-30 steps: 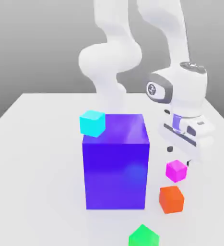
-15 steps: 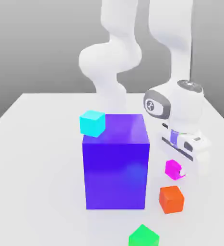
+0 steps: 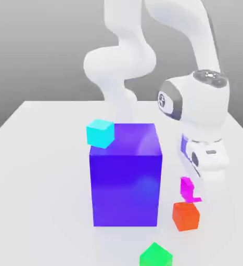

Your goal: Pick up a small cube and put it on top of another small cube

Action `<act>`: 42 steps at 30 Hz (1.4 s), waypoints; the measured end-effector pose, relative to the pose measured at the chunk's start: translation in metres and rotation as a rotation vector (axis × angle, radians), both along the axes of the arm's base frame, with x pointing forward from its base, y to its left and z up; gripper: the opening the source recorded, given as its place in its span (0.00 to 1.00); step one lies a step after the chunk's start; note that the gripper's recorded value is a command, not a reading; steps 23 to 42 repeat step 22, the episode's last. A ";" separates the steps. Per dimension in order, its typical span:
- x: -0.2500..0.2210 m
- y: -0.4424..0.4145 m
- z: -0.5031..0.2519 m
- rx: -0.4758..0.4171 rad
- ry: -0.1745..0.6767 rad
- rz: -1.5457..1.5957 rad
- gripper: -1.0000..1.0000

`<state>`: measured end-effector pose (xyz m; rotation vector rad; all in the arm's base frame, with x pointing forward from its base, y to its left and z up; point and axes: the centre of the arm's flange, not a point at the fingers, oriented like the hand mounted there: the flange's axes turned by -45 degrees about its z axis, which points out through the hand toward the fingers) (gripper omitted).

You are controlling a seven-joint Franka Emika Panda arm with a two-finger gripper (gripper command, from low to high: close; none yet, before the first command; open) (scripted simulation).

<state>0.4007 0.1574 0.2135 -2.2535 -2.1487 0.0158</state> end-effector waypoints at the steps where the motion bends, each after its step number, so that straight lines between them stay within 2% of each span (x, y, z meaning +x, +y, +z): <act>1: 0.015 -0.008 0.003 -0.002 0.000 -0.050 0.00; 6: 0.088 -0.066 0.024 -0.014 -0.016 -0.305 0.00; 11: 0.104 -0.082 -0.025 -0.018 -0.023 -0.363 0.00; 12: 0.104 -0.083 -0.032 -0.018 -0.022 -0.365 1.00; 18: 0.104 -0.083 -0.036 -0.018 -0.023 -0.365 1.00; 22: 0.105 -0.083 0.007 -0.018 -0.025 -0.364 1.00; 42: 0.105 -0.083 0.007 -0.018 -0.025 -0.364 1.00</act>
